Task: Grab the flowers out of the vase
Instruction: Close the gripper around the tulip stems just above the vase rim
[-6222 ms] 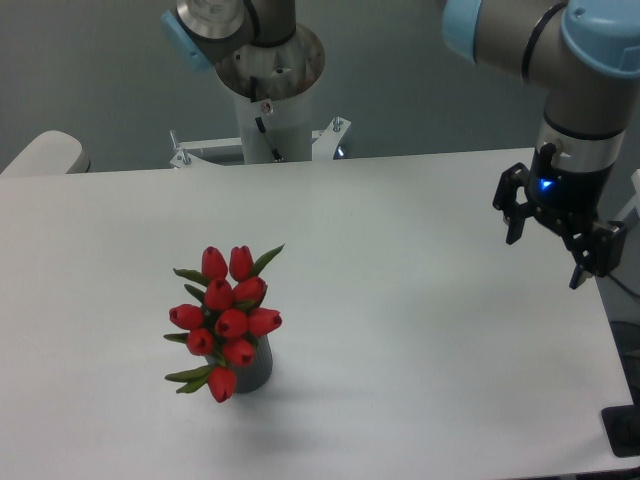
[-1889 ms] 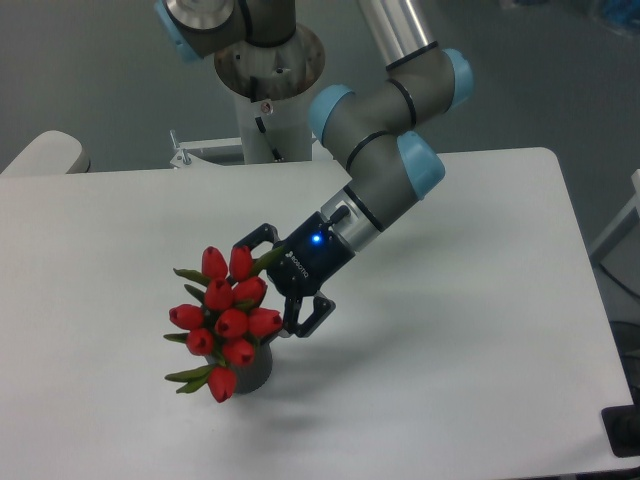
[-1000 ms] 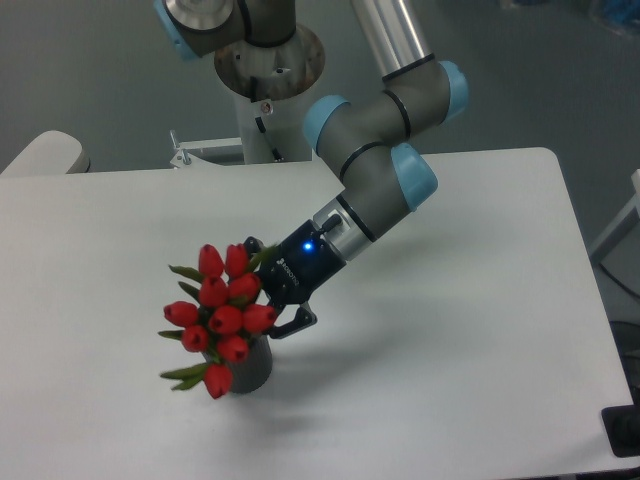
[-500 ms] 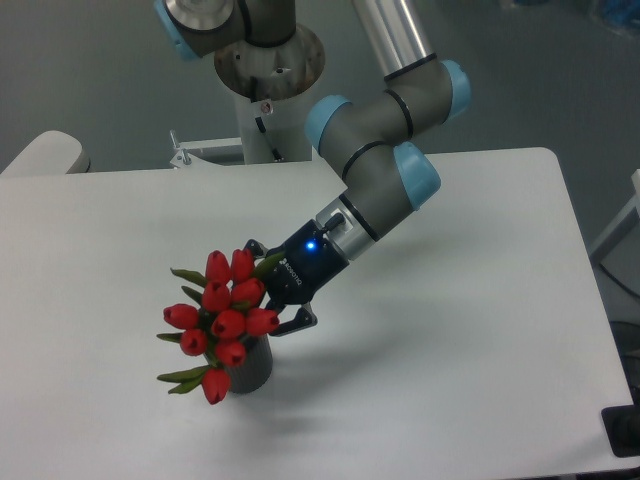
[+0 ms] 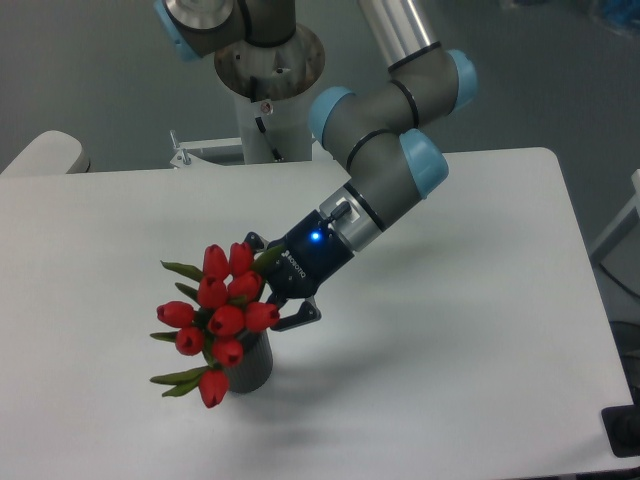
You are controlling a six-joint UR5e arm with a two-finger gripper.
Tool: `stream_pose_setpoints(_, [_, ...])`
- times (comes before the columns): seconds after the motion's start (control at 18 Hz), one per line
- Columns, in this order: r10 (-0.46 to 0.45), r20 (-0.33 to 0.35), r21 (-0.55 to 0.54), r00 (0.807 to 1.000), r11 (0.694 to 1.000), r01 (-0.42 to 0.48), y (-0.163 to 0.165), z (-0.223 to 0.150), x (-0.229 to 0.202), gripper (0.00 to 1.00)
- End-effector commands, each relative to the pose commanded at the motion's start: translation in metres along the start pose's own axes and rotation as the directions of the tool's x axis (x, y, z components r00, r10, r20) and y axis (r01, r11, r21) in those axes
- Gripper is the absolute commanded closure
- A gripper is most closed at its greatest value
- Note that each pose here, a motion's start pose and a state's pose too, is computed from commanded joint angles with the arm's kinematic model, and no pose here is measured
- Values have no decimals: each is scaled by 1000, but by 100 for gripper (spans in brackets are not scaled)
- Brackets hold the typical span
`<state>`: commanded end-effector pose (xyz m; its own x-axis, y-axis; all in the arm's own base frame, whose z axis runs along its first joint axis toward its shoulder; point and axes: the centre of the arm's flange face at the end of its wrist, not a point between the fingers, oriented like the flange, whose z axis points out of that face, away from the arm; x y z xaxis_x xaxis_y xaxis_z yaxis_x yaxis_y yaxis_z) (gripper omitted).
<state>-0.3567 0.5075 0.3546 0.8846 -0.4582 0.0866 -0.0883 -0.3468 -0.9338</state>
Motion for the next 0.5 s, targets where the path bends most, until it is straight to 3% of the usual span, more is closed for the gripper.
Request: stream_pose_setpoints(0.5, [-83,34,18,996,996,82,-60,-18,-1,62])
